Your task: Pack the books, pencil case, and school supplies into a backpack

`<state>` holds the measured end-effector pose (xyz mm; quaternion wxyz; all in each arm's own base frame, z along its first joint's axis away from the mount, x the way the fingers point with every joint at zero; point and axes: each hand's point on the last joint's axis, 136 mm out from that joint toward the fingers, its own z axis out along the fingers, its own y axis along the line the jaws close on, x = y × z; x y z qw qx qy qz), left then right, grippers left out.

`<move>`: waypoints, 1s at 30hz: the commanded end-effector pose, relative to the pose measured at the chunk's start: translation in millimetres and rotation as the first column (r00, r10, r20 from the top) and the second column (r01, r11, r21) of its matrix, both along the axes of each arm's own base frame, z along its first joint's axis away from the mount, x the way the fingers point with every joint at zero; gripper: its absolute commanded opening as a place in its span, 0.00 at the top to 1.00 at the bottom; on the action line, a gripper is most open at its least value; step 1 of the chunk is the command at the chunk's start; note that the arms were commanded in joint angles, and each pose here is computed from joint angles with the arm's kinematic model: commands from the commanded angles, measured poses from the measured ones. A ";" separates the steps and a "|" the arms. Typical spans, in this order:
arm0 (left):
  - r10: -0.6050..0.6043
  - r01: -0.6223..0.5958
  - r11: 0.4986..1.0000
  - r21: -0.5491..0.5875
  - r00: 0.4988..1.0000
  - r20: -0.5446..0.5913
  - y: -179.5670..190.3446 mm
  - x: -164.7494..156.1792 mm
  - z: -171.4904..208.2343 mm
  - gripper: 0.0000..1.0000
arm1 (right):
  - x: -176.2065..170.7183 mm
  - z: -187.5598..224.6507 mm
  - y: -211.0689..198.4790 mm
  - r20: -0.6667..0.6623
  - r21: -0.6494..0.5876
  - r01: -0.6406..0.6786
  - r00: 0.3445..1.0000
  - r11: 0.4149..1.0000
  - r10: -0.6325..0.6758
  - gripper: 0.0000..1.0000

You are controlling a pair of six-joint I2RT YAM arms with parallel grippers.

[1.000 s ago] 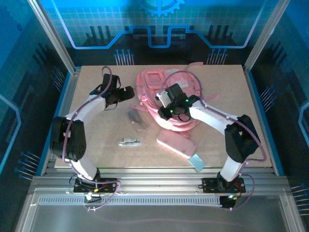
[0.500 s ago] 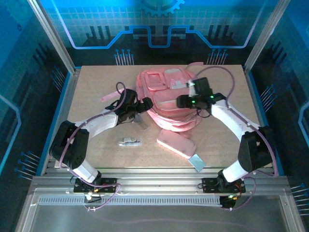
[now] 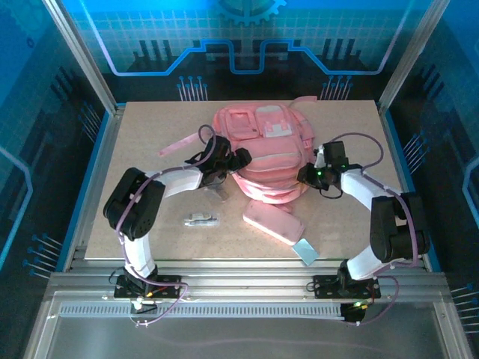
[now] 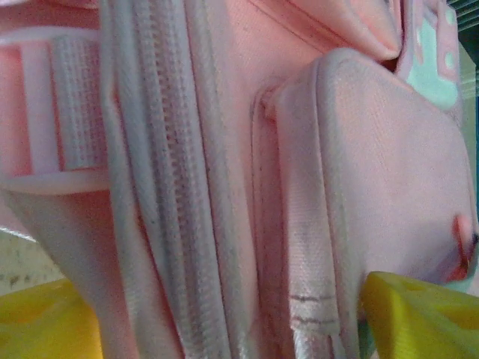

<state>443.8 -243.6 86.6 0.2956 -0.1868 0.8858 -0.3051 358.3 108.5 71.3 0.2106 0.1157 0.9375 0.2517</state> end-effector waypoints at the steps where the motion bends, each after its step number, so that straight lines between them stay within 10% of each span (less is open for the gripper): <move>1: 0.012 -0.013 1.000 0.006 0.994 0.109 9.1 42.6 23.7 0.22 | -14.3 7.5 54.1 0.007 0.161 -0.122 0.992 0.979 0.122 0.82; 5: 0.008 -0.011 1.000 0.022 0.988 0.153 23.0 73.3 34.8 0.20 | -26.1 25.1 115.5 0.044 0.263 -0.267 0.963 0.927 0.265 0.79; 11: 0.015 -0.033 0.992 0.123 0.990 0.139 63.4 101.0 55.7 0.05 | -17.9 68.8 136.3 0.130 0.243 -0.363 0.931 0.900 0.340 0.36; 18: -0.014 -0.018 0.961 0.277 0.994 0.113 96.9 75.6 79.5 0.01 | 11.5 88.8 77.4 0.178 0.057 -0.307 0.939 0.950 0.293 0.33; 30: -0.063 0.063 0.995 0.083 0.998 0.004 34.2 -28.6 43.6 0.01 | 103.2 48.1 8.8 0.174 -0.098 -0.162 0.969 0.982 0.177 0.29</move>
